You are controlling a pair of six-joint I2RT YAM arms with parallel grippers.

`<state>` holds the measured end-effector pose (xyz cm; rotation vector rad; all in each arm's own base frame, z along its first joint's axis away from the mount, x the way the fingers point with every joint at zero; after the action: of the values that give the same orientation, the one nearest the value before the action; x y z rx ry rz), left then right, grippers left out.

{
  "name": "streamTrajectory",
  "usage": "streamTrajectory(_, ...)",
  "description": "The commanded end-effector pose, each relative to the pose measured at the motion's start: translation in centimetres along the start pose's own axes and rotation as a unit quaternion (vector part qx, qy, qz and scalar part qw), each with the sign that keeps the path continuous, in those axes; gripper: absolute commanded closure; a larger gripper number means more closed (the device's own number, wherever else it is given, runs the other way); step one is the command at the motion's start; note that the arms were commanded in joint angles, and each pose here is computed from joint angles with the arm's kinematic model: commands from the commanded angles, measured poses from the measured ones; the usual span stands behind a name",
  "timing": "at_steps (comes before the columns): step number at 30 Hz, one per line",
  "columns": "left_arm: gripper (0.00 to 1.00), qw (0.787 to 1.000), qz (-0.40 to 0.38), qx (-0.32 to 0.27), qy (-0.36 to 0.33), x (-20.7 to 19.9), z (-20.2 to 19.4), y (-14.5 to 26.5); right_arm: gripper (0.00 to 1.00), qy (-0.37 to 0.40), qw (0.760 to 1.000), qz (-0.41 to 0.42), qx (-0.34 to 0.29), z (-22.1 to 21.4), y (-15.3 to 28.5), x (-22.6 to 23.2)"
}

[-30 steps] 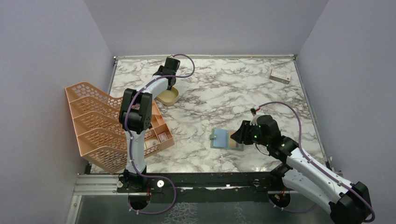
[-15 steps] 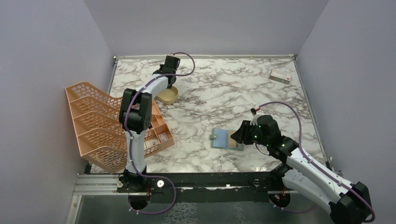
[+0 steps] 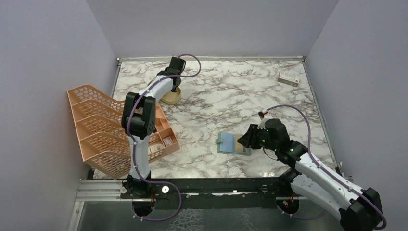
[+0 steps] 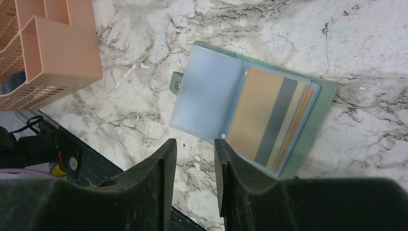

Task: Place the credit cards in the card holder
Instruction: Pick up the credit card from the storage box, then insert the credit card into the card holder.

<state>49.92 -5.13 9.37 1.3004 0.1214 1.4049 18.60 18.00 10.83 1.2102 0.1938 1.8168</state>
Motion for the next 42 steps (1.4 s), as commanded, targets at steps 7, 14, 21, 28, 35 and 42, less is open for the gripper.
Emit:
streamTrajectory(7, 1.0, 0.977, -0.144, -0.101, 0.122, -0.6, 3.3, 9.2, 0.65, -0.008, 1.0, 0.008, 0.002, -0.2, -0.1, 0.2)
streamTrajectory(14, 1.0, 0.899, -0.356, -0.153, 0.205, -6.4, 4.5, 15.3, 0.65, -0.016, 0.999, -0.026, 0.017, -0.7, -0.7, -0.9)
streamTrajectory(21, 1.0, 0.804, -0.497, -0.19, 0.264, -9.9, 3.9, 20.9, 0.65, -0.021, 0.997, -0.072, 0.015, -0.5, -0.8, -2.2)
streamTrajectory(28, 1.0, 0.747, -0.559, -0.201, 0.298, -11.9, 1.6, 23.8, 0.65, -0.007, 0.989, -0.144, -0.021, 1.3, -0.5, -4.2)
streamTrajectory(35, 1.0, 0.708, -0.597, -0.199, 0.321, -13.8, -0.4, 26.5, 0.65, -0.007, 0.984, -0.175, -0.015, 1.8, -1.6, -4.7)
streamTrajectory(42, 1.0, 0.683, -0.625, -0.193, 0.325, -17.3, -1.3, 28.8, 0.66, -0.006, 0.977, -0.215, 0.003, 1.4, -2.8, -6.1)
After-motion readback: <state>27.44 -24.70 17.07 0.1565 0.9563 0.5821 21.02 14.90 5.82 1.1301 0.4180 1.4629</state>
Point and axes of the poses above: each gripper's point midway between its finger pads, its own y axis back along the fingers, its own x axis along the line the jaws close on, z = x × y, the point moved 1 cm from there along y, back along the fingers, and after that the axes turned 11 degrees about -y, right-handed, at the moved point
